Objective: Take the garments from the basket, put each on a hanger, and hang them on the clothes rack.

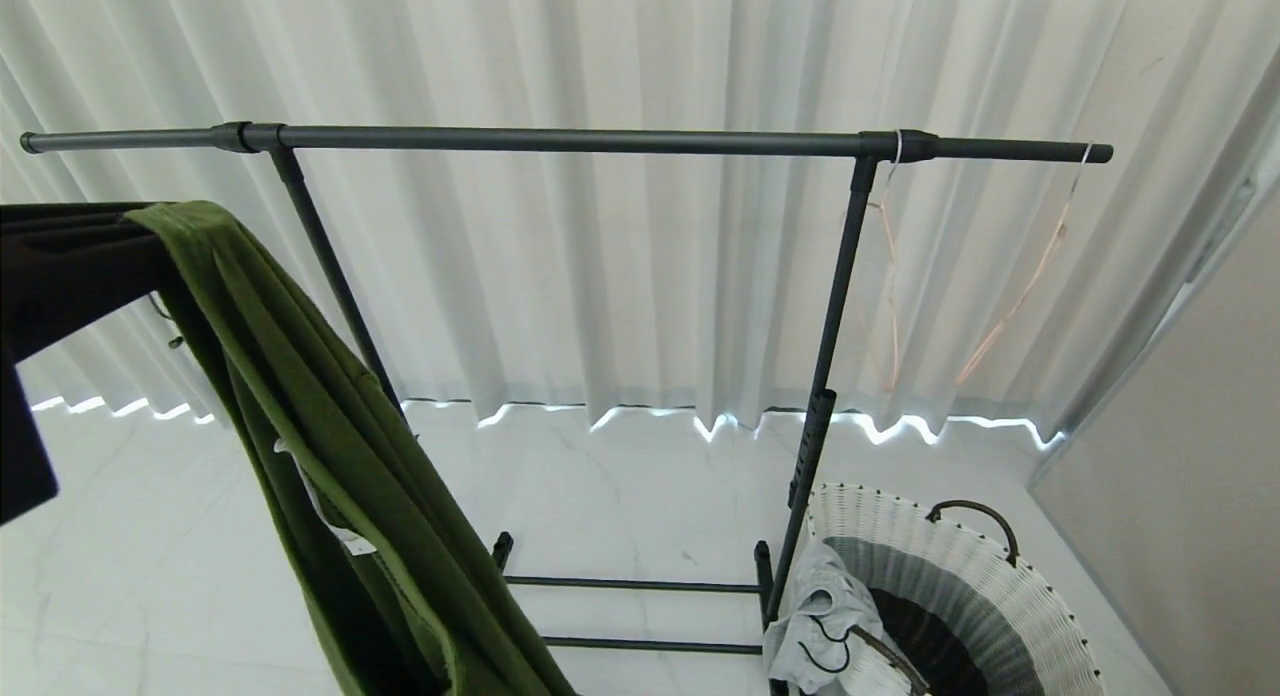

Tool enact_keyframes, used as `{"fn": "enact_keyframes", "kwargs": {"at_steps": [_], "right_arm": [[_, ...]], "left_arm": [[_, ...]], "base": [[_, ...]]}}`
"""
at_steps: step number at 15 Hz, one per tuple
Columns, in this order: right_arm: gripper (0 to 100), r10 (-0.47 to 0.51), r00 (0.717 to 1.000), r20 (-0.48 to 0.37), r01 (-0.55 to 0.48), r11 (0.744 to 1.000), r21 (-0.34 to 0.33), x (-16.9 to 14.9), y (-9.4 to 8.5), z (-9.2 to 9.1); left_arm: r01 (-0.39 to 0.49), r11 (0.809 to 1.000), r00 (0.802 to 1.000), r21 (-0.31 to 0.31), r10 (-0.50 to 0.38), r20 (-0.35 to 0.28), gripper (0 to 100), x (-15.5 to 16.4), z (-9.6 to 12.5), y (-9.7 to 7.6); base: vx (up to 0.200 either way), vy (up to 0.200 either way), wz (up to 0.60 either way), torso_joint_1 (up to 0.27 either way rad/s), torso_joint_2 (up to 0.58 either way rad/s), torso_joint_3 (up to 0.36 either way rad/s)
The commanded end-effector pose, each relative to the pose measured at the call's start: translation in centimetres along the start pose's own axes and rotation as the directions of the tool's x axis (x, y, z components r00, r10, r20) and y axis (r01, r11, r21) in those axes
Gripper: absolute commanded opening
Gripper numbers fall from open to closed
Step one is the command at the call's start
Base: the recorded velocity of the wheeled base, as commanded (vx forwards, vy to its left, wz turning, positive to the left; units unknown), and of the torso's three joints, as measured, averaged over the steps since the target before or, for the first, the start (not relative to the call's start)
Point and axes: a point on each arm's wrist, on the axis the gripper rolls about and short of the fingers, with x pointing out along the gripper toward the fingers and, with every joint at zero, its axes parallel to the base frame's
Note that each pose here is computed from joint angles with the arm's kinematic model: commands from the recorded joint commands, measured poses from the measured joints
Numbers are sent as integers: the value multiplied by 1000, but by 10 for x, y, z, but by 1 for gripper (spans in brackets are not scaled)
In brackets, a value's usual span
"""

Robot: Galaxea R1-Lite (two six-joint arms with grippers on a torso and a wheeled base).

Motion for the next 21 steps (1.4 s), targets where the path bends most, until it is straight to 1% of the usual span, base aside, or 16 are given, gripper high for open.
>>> {"fn": "enact_keyframes", "kwargs": {"at_steps": [1,7,9,14,16,21], "right_arm": [[100,4,1000,-12,-4,1000,-5,2,2,-2],[100,8,1000,-28,-8,1000,-3,6,4,-2],[100,5,999,-35,-5,1000,-3,8,4,-1],[100,-4,998,-62,4,1000,-6,14,6,0],[100,-1,997,-74,1,1000,5,17,8,2],[100,-8,993,-118,15,998,60,28,11,4]], "left_arm": [[0,1000,1000,3,0,-3,0,1,-1,-1],[-1,1000,1000,4,1,-4,0,1,0,-1],[-22,1000,1000,-1,22,-12,0,2,-1,2],[-34,999,999,-4,34,-15,0,3,-1,4],[-34,999,999,-3,34,-16,0,3,-1,4],[-31,1000,999,-2,31,-19,0,4,-1,3]], "base": [[0,0,0,0,0,0],[0,0,0,0,0,0],[0,0,0,0,0,0],[200,0,0,0,3,3],[200,0,0,5,5,2],[200,0,0,3,0,4]]}}
